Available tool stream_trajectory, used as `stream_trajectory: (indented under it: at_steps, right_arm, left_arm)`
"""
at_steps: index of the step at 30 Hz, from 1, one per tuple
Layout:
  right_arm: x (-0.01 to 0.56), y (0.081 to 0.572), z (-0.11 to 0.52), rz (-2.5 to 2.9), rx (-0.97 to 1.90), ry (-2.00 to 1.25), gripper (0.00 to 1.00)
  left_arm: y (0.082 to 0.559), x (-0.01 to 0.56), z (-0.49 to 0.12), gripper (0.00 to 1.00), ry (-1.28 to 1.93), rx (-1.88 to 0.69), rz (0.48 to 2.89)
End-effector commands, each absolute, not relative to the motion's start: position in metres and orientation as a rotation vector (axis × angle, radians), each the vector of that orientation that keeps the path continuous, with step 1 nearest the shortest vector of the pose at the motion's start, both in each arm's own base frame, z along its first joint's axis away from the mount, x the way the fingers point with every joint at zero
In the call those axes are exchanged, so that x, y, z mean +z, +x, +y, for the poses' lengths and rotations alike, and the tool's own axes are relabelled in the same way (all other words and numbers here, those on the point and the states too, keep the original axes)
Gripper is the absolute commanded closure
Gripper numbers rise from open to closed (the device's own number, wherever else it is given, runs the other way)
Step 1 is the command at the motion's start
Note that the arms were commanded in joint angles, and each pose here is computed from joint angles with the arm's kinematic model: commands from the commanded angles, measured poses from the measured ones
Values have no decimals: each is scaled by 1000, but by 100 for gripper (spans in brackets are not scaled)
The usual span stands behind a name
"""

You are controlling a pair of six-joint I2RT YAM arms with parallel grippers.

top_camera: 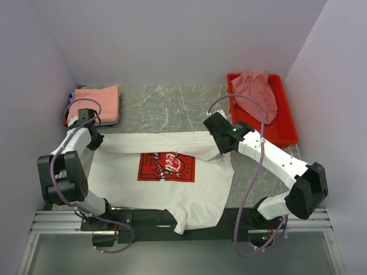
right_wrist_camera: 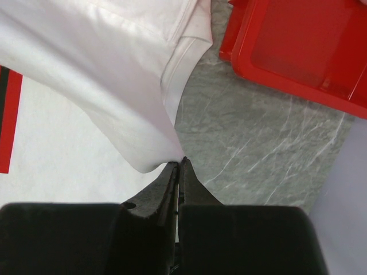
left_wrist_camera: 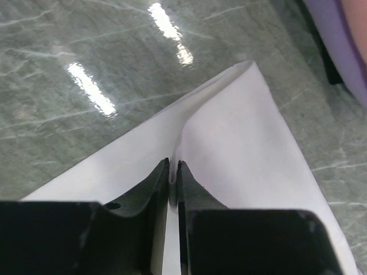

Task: Fold and stack the t-shirts
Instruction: Fold the tshirt

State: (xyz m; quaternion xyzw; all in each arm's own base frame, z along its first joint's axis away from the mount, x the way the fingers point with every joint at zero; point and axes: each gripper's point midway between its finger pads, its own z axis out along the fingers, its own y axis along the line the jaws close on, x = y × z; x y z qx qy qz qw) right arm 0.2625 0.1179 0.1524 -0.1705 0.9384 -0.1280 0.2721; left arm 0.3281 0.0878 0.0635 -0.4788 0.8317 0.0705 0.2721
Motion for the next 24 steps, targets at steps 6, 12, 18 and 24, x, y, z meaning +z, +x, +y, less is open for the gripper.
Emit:
stream_trajectory:
  at_steps: [6,12,18,24]
  right_arm:
    - [142,251,122,2530,-332,-459,100]
    - [118,240,124,2598,-316,-428,100]
    - [88,227,129,2692,-298,-418,100]
    - [99,248,141,2626,-265,-376,100]
  left_arm:
    - [317,66,99,84,-1366,278,2217]
    - [313,68,100,63,-1388,281,2201]
    - [315,85,94,27,-1376,214,2171]
    - [328,125,57,1,-1242,70,2108]
